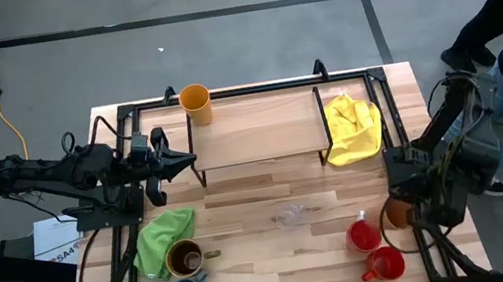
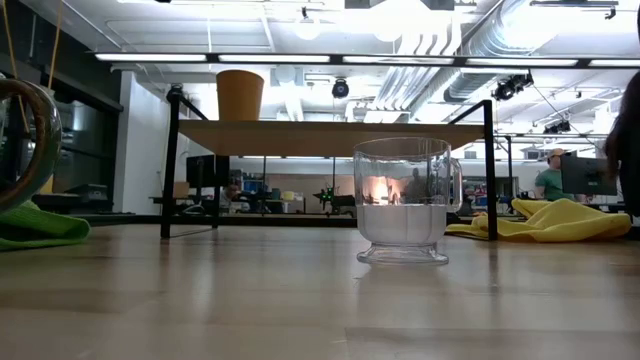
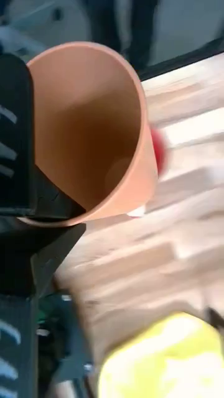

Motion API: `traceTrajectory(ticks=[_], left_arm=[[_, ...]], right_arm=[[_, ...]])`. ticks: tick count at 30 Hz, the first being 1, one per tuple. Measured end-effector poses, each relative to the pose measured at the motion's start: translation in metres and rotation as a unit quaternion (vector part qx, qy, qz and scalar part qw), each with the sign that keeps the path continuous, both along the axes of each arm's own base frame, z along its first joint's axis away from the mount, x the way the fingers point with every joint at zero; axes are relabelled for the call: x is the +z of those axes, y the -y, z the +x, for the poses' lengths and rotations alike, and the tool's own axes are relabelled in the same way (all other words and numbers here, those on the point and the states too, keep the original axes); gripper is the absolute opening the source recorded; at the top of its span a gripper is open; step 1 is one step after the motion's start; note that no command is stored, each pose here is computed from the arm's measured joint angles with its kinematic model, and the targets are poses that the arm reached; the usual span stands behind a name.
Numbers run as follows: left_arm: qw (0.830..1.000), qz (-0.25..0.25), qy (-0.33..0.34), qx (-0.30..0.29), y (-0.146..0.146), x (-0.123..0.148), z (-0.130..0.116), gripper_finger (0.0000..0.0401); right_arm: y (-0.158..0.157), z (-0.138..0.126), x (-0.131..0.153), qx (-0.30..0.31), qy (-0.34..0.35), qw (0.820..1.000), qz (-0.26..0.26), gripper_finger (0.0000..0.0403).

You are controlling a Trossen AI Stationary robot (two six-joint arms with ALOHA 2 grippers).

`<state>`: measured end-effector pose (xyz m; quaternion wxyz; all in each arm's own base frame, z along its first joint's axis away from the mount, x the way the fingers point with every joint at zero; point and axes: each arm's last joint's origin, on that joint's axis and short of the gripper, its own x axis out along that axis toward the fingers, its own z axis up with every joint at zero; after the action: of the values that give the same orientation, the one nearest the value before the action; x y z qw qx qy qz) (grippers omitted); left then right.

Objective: Stack small to large cups/mugs on shelf
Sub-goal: Put the orange cup on the shelf

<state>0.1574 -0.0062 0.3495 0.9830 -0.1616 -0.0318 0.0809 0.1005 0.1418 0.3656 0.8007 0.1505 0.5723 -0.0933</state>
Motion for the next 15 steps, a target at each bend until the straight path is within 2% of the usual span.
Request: traceTrajectory(ticks=[4, 9, 12, 15], left_arm=[[1.000, 0.000, -0.001, 0.000, 0.000, 0.000, 0.000, 0.0000], [1.000, 0.000, -0.001, 0.000, 0.000, 0.000, 0.000, 0.0000], [1.000, 0.000, -0.003, 0.000, 0.000, -0.001, 0.000, 0.0000], [1.000, 0.000, -0.003, 0.000, 0.000, -0.001, 0.000, 0.0000]], right_arm=[[0.011, 0.011, 0.017, -0.008, 0.053, 0.998, -0.013, 0.0000], [0.027, 0.026, 0.029, -0.041, 0.115, 0.991, -0.060, 0.0000], [0.039, 0.036, 0.034, -0.085, 0.153, 0.980, -0.091, 0.0000], [0.050, 0.048, 0.039, -0.141, 0.205, 0.960, -0.130, 0.0000]])
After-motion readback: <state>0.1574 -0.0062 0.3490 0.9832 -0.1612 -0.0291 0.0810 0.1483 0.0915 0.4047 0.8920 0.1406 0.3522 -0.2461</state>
